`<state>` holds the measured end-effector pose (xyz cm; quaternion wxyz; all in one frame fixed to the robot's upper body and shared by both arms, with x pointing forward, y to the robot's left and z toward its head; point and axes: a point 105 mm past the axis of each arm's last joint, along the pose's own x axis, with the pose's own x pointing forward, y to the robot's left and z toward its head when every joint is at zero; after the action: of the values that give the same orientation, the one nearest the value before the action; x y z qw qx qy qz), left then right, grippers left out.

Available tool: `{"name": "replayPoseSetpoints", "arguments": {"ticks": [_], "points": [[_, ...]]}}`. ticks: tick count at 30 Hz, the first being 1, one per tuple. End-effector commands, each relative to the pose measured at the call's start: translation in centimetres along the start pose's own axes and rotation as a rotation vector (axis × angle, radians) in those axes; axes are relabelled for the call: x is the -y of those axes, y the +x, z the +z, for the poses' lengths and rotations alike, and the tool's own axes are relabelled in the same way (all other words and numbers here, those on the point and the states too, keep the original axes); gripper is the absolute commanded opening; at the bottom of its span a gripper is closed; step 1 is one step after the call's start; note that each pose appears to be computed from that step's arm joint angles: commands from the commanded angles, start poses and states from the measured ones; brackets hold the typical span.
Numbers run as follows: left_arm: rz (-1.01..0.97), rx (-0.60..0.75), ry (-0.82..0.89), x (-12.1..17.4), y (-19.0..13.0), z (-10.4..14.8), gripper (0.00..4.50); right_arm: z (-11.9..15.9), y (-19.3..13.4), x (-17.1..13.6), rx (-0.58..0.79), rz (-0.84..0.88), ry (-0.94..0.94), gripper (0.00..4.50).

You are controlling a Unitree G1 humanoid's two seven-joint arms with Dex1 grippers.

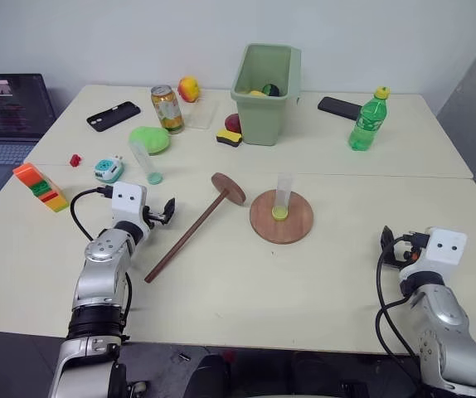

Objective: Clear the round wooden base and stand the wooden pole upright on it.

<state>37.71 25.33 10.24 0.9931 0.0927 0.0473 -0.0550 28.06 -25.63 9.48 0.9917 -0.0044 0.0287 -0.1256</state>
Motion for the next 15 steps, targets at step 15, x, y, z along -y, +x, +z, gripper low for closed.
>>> {"name": "replayPoseSetpoints", "arguments": {"ticks": [15], "points": [[-0.600,0.137,0.059,2.6,-5.4,8.4,4.47,6.9,-1.4,-11.3,0.041,0.813,0.041,4.50]]}}
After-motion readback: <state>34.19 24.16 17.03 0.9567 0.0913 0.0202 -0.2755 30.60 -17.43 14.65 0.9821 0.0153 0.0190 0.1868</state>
